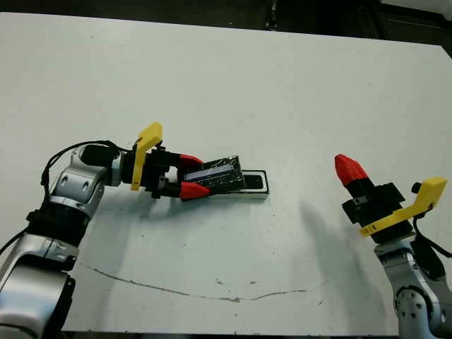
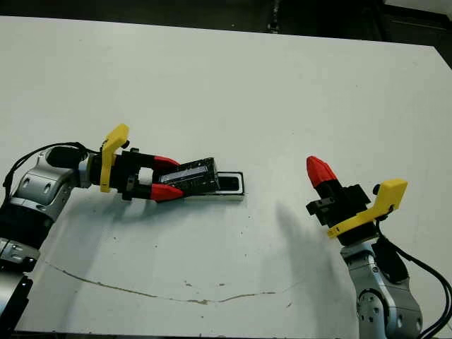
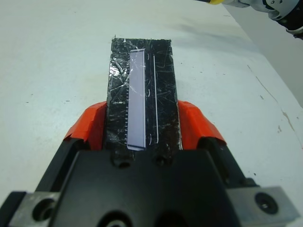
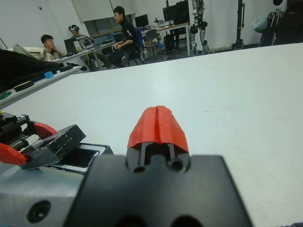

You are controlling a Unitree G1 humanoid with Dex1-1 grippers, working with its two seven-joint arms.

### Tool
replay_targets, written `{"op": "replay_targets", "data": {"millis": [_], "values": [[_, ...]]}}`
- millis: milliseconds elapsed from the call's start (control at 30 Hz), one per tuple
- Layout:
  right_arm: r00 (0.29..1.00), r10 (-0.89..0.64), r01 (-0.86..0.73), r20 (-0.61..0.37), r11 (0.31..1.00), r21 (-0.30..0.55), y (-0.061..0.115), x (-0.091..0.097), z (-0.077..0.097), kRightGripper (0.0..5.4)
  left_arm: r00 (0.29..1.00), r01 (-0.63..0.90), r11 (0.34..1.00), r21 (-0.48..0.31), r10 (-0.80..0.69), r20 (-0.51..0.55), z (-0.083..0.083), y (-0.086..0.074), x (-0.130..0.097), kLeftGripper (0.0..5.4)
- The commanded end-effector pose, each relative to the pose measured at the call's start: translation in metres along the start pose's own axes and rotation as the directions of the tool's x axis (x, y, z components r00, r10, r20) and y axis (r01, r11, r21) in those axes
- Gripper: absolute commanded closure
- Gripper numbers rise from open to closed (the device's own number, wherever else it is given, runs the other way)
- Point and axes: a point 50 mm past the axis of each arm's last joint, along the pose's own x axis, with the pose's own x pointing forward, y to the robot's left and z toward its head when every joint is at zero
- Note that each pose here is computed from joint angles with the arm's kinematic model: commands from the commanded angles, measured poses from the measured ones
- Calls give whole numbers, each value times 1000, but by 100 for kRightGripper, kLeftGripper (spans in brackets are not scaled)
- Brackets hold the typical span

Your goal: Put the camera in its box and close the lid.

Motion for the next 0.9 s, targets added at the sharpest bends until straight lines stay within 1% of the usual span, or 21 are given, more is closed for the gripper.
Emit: {"op": "replay_targets", "data": {"millis": [33, 167, 433, 700, 900], "values": [[1000, -2, 2, -9, 1000, -3, -4, -4, -1, 540, 997, 79, 997, -24, -79, -25, -8, -7, 20, 225], [1000, 1, -1, -6, 1000, 3, -4, -4, -1, 540, 996, 81, 996, -41, -83, -33, -9, -7, 25, 225], [1000, -5, 5, -7, 1000, -12, -4, -4, 0, 540, 996, 92, 996, -17, -93, -18, -9, -7, 38, 225], [1000, -11, 11, -8, 1000, -10, -4, -4, 0, 540, 992, 124, 992, -34, -124, -18, -9, -7, 50, 225], [1000, -17, 17, -14, 1000, -17, -3, -4, 1, 540, 988, 152, 988, 0, -152, 14, -8, -8, 57, 225]]}}
